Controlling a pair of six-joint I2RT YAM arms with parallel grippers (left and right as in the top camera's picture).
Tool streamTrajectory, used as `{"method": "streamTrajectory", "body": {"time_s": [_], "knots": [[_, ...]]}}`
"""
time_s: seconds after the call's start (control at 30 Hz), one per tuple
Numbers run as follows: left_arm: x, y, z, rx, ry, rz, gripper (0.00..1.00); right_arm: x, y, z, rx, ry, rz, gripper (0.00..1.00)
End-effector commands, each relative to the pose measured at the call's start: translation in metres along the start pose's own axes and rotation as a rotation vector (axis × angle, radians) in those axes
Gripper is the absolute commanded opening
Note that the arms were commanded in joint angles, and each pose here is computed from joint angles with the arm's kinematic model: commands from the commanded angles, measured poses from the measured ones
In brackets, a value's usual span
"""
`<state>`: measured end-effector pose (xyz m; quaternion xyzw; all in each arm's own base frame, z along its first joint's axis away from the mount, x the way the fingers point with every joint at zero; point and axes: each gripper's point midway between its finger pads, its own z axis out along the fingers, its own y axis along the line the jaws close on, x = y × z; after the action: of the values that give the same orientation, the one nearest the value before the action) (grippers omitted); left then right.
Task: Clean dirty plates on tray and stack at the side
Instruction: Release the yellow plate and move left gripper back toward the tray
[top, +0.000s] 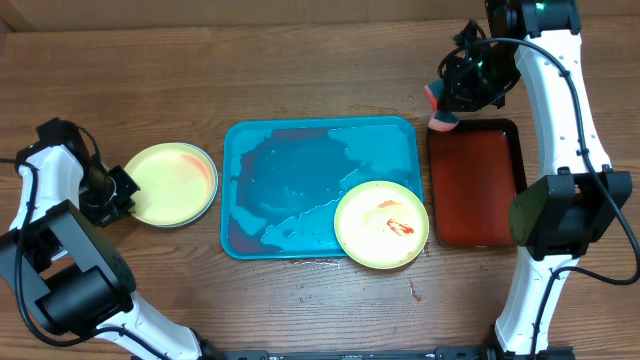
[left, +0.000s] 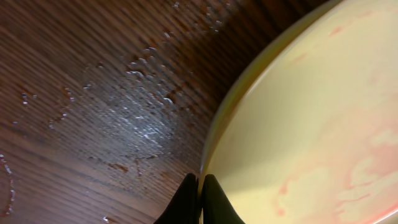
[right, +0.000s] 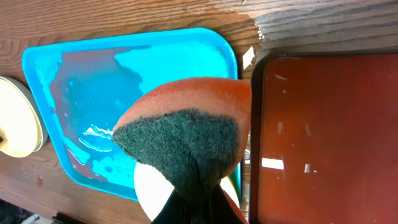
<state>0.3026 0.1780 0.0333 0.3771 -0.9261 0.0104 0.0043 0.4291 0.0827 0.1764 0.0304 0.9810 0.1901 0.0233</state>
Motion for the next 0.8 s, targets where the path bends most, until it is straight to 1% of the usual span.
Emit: {"method": "streamTrajectory", "body": {"time_s": [0.0, 0.1, 0.13, 0.17, 0.33, 0.4, 0.47, 0.63, 0.77], "knots": [[-0.001, 0.007, -0.007, -0.028, -0.028, -0.014, 0.15, -0.002, 0.001, -0.005, 0.000, -0.018, -0.007, 0.04], [-0.001, 0.003, -0.007, -0.022, -0.029, -0.002, 0.31, -0.002, 0.001, -0.005, 0.000, -0.018, -0.007, 0.04], [-0.001, -0.001, -0.007, -0.006, -0.030, 0.012, 0.36, -0.002, 0.001, -0.005, 0.000, -0.019, -0.008, 0.04], [-0.001, -0.008, -0.007, 0.019, -0.030, 0.039, 0.37, -0.002, 0.001, -0.005, 0.000, -0.019, -0.008, 0.04], [0.004, -0.064, -0.016, 0.207, -0.037, 0.224, 0.41, -0.002, 0.001, -0.005, 0.000, -0.019, -0.008, 0.04], [0.012, -0.097, -0.024, 0.282, -0.039, 0.328, 0.42, -0.002, 0.001, -0.005, 0.000, -0.019, -0.007, 0.04], [0.021, -0.120, -0.029, 0.325, -0.037, 0.400, 0.43, -0.002, 0.001, -0.005, 0.000, -0.019, -0.007, 0.04], [0.069, -0.194, -0.036, 0.427, 0.002, 0.608, 0.44, -0.002, 0.001, -0.005, 0.000, -0.019, -0.007, 0.04], [0.114, -0.238, -0.037, 0.458, 0.027, 0.759, 0.45, -0.002, 0.001, -0.005, 0.000, -0.019, -0.007, 0.04]]}}
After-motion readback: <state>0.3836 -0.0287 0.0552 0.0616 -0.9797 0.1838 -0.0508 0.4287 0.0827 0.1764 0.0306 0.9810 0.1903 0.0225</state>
